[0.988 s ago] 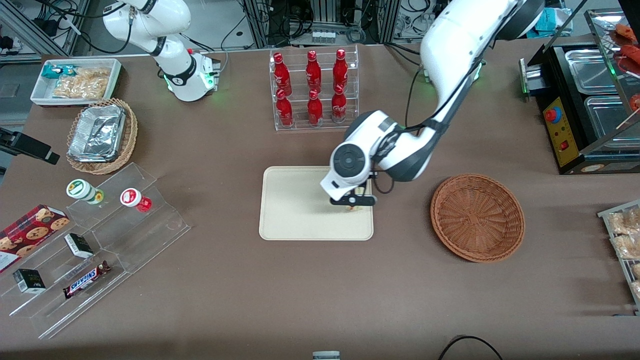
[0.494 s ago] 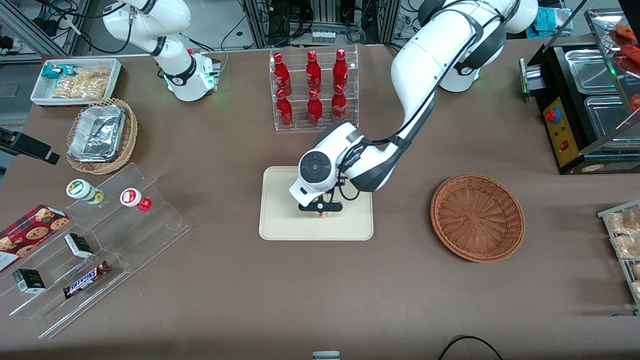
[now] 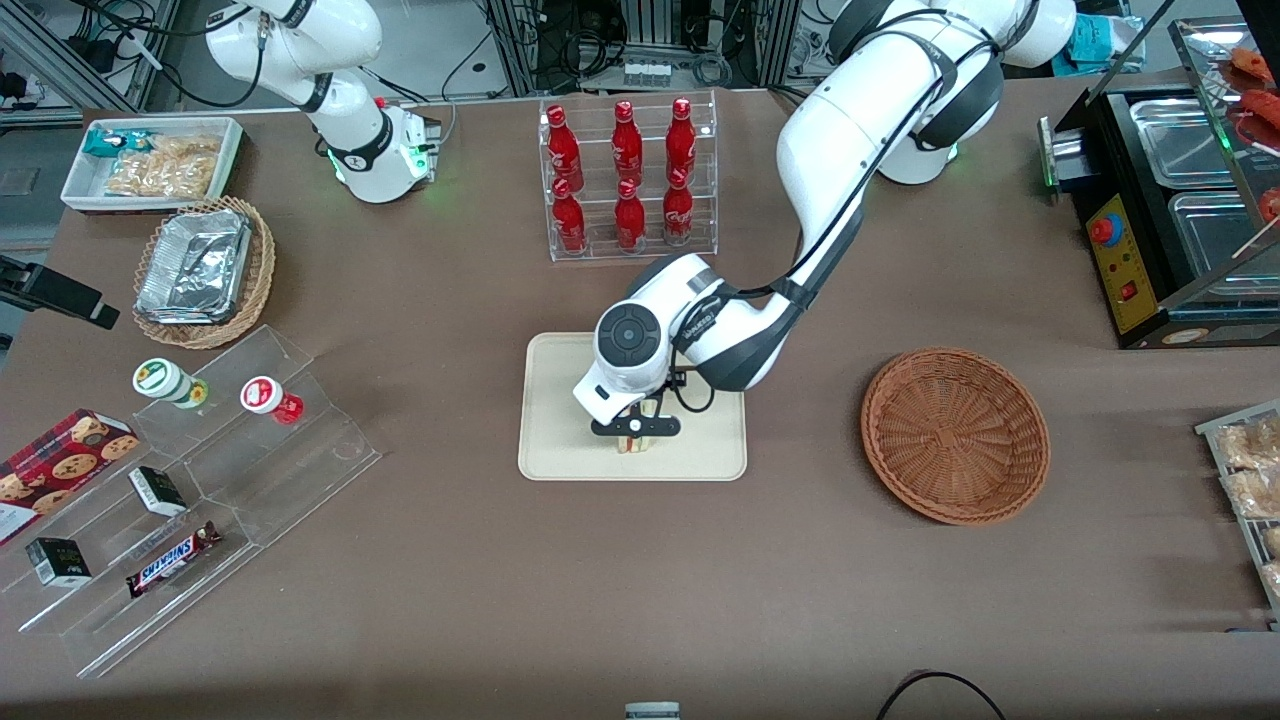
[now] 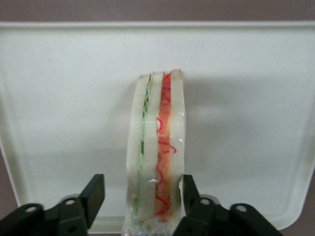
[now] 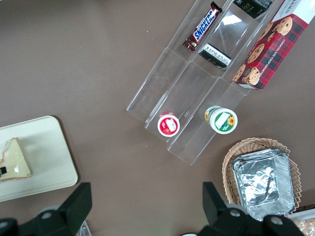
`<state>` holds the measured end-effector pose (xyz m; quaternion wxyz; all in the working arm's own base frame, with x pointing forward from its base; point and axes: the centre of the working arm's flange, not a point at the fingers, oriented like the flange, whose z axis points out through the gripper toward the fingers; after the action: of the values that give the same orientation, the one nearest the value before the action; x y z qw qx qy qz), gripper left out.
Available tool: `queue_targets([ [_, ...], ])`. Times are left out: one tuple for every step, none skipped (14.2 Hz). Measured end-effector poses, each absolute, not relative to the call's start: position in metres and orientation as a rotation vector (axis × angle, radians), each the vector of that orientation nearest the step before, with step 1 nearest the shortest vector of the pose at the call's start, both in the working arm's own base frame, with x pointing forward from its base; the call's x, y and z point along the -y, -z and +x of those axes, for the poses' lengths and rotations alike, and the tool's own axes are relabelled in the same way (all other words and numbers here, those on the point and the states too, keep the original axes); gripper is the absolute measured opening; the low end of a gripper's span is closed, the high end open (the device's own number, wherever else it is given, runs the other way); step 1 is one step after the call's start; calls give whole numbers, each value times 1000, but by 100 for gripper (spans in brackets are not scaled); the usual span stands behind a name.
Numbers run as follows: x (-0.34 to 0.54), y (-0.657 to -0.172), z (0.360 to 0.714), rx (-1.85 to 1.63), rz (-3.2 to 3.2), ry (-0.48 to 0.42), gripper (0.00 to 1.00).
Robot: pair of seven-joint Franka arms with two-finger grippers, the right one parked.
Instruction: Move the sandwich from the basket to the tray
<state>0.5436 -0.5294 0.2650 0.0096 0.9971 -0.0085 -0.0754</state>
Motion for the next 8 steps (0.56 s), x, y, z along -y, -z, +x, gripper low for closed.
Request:
queue_targets([
  [523,-284,551,13,3117,216,87],
  [511,-308,559,-10,3129,205,96],
  [492,-336,570,-37,3146,203,100],
  [465,-368,581,-44,3165,213,100],
  [435,-401,589,-26,3186,237,100],
  [404,-432,594,-8,3208,269,100],
  [372,-460,597,1,3225,302,100],
  [341,-485,600,2,3235,327,100],
])
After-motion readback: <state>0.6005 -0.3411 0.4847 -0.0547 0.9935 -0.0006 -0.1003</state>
